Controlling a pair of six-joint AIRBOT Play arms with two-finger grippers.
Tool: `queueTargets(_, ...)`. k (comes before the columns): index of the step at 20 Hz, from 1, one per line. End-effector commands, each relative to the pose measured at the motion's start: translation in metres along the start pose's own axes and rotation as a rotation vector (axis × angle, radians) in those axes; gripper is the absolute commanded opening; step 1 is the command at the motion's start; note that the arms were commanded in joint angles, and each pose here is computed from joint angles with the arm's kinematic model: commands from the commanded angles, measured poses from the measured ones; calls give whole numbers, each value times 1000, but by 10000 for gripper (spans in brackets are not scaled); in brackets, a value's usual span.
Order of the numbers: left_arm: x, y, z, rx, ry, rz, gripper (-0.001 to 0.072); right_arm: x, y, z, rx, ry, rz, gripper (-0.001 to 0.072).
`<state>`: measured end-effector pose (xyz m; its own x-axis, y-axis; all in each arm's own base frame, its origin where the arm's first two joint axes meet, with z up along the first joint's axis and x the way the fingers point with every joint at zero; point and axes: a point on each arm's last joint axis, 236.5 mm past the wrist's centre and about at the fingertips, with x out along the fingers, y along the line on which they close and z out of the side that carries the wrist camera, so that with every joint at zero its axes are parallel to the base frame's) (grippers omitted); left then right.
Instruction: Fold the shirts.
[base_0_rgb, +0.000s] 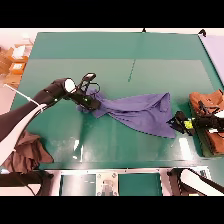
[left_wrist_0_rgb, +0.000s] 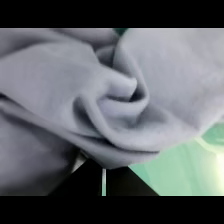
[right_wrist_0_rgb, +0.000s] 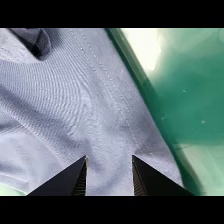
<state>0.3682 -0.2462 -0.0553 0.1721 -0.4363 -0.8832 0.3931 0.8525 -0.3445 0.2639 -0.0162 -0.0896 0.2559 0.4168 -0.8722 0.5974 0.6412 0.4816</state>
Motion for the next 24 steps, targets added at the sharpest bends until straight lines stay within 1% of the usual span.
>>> queueTargets(1, 2, 4, 8, 21, -31, 18, 21, 0, 1, 0, 1, 2, 3, 329)
queueTargets(3, -9, -8, 1, 22, 8, -15, 20, 0, 1, 0, 1, 2, 3, 330)
queueTargets(5, -52, -41, 9, 68, -8, -91, 20, 0, 1, 0, 1, 2, 3, 330)
queueTargets(7, -128, -75, 42, 153, -170, -117, 20, 0, 1, 0, 1, 2, 3, 329)
queueTargets(10, -253, -106, 108, 295, -510, -48, 19, 0, 1, 0, 1, 2, 3, 330)
queueTargets(12, -302, -123, 134, 355, -631, -31, 20, 0, 1, -1, 1, 3, 3, 330)
queueTargets(14, -322, -116, 157, 383, -691, 43, 20, 0, 1, -1, 1, 6, 3, 330)
queueTargets(16, -308, -98, 174, 384, -677, 102, 20, 0, 1, -1, 1, 5, 3, 329)
queueTargets(18, -263, -69, 185, 342, -593, 115, 20, 0, 1, -1, 1, 5, 3, 330)
queueTargets(20, -205, -39, 198, 298, -515, 93, 20, 0, 1, -1, 1, 5, 3, 330)
queueTargets(22, -154, -19, 222, 277, -528, 52, 21, 0, 1, -1, 1, 5, 3, 330)
queueTargets(24, -118, -3, 242, 246, -570, 44, 21, 0, 1, -1, 1, 5, 3, 329)
